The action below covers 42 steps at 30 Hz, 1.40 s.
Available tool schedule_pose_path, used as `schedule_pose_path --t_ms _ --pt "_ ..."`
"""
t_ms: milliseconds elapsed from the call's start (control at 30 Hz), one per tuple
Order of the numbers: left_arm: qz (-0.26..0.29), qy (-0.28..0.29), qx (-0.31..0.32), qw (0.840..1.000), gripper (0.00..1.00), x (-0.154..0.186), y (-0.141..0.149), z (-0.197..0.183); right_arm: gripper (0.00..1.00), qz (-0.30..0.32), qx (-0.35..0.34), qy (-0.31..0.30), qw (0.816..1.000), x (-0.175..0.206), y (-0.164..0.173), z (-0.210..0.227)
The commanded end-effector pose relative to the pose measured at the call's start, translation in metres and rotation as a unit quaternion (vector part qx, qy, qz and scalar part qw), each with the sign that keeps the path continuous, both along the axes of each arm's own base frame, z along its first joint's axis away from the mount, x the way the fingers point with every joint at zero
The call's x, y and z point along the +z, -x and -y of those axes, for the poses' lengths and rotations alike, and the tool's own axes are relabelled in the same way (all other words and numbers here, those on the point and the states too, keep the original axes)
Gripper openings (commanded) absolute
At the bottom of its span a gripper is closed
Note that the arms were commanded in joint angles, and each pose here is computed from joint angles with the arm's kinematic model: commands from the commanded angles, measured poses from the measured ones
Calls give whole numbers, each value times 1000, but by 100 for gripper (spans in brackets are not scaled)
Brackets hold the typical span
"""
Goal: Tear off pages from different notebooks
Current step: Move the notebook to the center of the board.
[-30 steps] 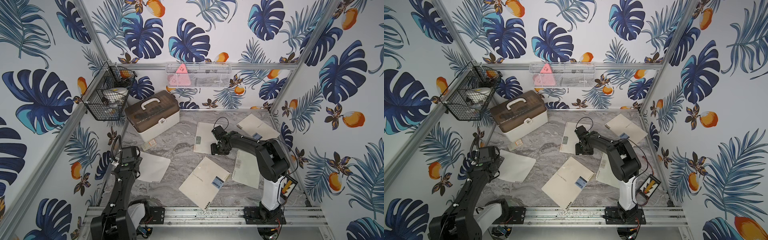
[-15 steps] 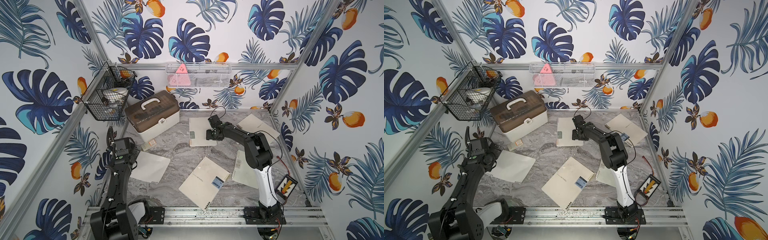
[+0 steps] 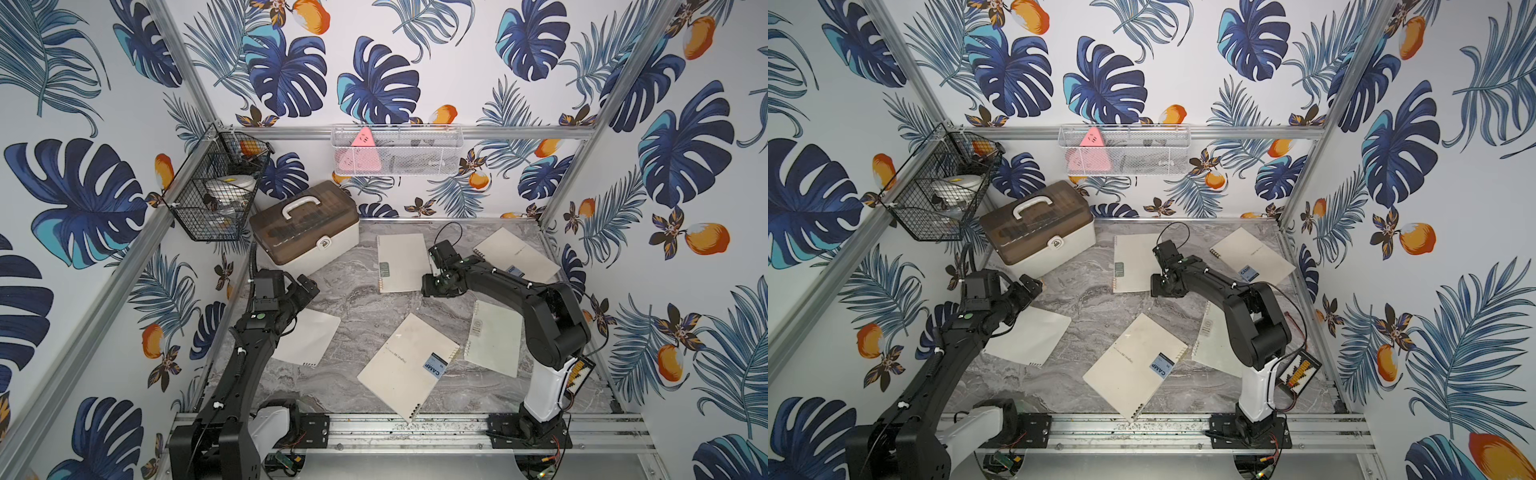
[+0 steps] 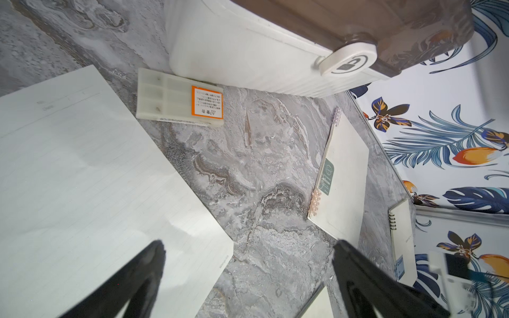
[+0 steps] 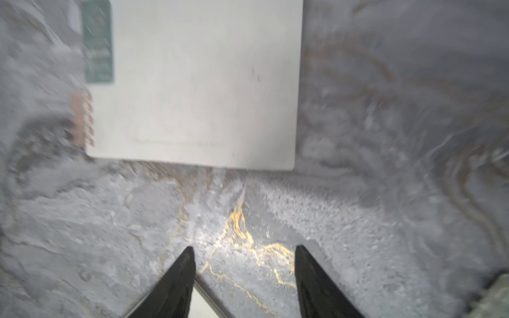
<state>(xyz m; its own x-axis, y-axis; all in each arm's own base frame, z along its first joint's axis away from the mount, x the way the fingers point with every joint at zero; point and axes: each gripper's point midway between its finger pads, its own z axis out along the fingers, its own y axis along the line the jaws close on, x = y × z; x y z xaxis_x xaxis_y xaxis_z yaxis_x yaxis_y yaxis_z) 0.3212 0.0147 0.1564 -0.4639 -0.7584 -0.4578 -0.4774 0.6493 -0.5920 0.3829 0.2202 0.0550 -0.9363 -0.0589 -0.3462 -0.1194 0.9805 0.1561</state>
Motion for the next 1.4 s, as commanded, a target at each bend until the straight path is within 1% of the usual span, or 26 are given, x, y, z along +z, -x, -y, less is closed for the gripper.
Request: schedule_pose_path --t_ms 0,100,300,367,467,500,567,600,633,700,767,833,900,933,1000,1033,1067,1100,1133,1167,1233,1267,1300,1333,1367 --pt "32 -17 -12 999 99 12 -6 2 58 4 -1 -10 1000 -6 -8 -12" --pt "36 -12 -20 999 99 13 -4 7 55 -16 5 6 1000 -29 -14 -21" --pt "36 1 -43 998 99 9 3 19 49 -23 -3 33 999 -60 -45 -31" --pt "38 6 -51 998 99 8 5 24 48 -21 5 23 1000 -65 -57 -43" --pt "38 13 -65 997 99 5 8 35 46 -6 21 7 1000 -60 -77 -63" --pt "36 13 -70 997 99 3 8 39 46 -9 24 12 1000 -55 -80 -65" --pt "25 8 -87 996 99 -1 11 49 47 3 34 24 999 -30 -81 -69" --pt "21 5 -94 995 99 -3 12 53 48 14 37 20 999 -13 -79 -68" --pt "17 2 -102 995 99 -4 12 58 50 24 53 9 998 4 -66 -75" --pt "11 -1 -112 994 99 -6 12 63 54 52 72 -8 996 40 -40 -72" --pt "8 0 -121 993 99 -7 11 67 59 85 111 -20 990 69 6 -65" --pt "4 -3 -125 992 99 -8 11 67 61 104 158 -32 982 84 52 -63" --pt "-2 -11 -129 992 99 -7 11 67 62 120 225 -46 966 92 101 -66" --pt "-5 -16 -129 992 99 -7 11 65 63 124 272 -44 953 87 134 -67" --pt "-9 -25 -130 991 99 -6 12 64 63 151 369 -39 916 88 184 -73" --pt "-12 -29 -129 991 99 -7 14 62 66 171 424 -30 889 87 208 -75" --pt "-14 -33 -128 991 99 -7 15 61 68 187 469 -23 863 84 224 -76" --pt "-17 -36 -127 991 99 -8 16 60 72 202 522 -23 828 82 241 -77" --pt "-18 -38 -127 991 99 -8 17 59 74 216 560 -20 800 79 252 -77" --pt "-20 -38 -128 991 99 -9 18 59 77 226 583 -15 780 75 256 -76" --pt "-23 -40 -129 991 99 -11 19 59 81 211 669 -4 713 62 278 -68" --pt "-28 -39 -129 990 99 -13 20 59 81 204 690 4 695 56 282 -64" --pt "-30 -38 -128 991 99 -14 21 59 82 192 715 11 672 50 288 -59" --pt "-30 -39 -130 990 99 -15 22 59 82 179 748 10 639 45 298 -55" --pt "-32 -38 -130 990 99 -17 22 59 83 175 769 10 614 40 303 -52"
